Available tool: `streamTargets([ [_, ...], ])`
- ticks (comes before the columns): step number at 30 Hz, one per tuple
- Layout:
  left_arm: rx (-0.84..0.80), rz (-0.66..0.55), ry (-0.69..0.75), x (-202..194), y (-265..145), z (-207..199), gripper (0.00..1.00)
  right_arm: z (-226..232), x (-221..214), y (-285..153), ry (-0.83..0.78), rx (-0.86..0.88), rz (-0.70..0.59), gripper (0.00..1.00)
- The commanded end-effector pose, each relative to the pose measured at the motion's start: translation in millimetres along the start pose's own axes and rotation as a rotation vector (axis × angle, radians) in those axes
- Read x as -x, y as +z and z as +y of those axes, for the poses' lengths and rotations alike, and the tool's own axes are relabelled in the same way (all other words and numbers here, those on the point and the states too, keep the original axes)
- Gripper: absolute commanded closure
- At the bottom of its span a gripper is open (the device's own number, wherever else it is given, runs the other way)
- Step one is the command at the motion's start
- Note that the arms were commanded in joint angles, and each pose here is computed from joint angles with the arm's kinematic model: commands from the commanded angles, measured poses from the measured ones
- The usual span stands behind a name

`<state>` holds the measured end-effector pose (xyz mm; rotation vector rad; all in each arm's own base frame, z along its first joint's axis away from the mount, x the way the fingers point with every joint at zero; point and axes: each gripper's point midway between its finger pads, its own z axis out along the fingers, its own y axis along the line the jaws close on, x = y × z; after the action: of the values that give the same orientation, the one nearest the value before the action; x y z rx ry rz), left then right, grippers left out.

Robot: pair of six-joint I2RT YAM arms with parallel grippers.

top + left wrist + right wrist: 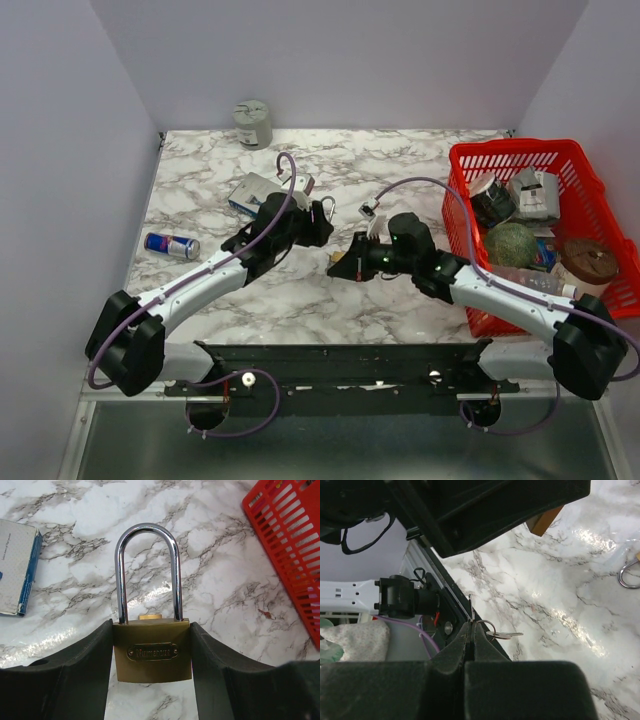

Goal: Unlock with the key

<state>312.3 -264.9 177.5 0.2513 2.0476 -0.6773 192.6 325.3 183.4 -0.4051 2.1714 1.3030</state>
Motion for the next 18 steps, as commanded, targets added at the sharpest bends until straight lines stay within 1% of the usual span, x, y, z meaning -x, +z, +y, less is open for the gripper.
streamTargets([
  [1, -0.024, -0.155, -0.022, 41.0, -8.4, -11.4, 1.00, 17.5, 9.3, 12.0, 0.028, 0.082, -0.003, 0.99],
  [9, -0.030, -0.164, -0.022, 42.8, -10.2, -12.4, 1.00, 7.2, 8.8, 28.1, 0.062, 0.051, 0.026, 0.99],
  [13, -0.029, -0.166, -0.023, 43.0, -10.5, -12.2, 1.00, 5.4, 8.5, 34.6, 0.078, 0.054, 0.043, 0.99],
  [18, -0.029, -0.166, -0.023, 42.4, -10.7, -12.0, 1.00, 1.6, 17.3, 37.5, 0.093, 0.079, 0.035, 0.99],
])
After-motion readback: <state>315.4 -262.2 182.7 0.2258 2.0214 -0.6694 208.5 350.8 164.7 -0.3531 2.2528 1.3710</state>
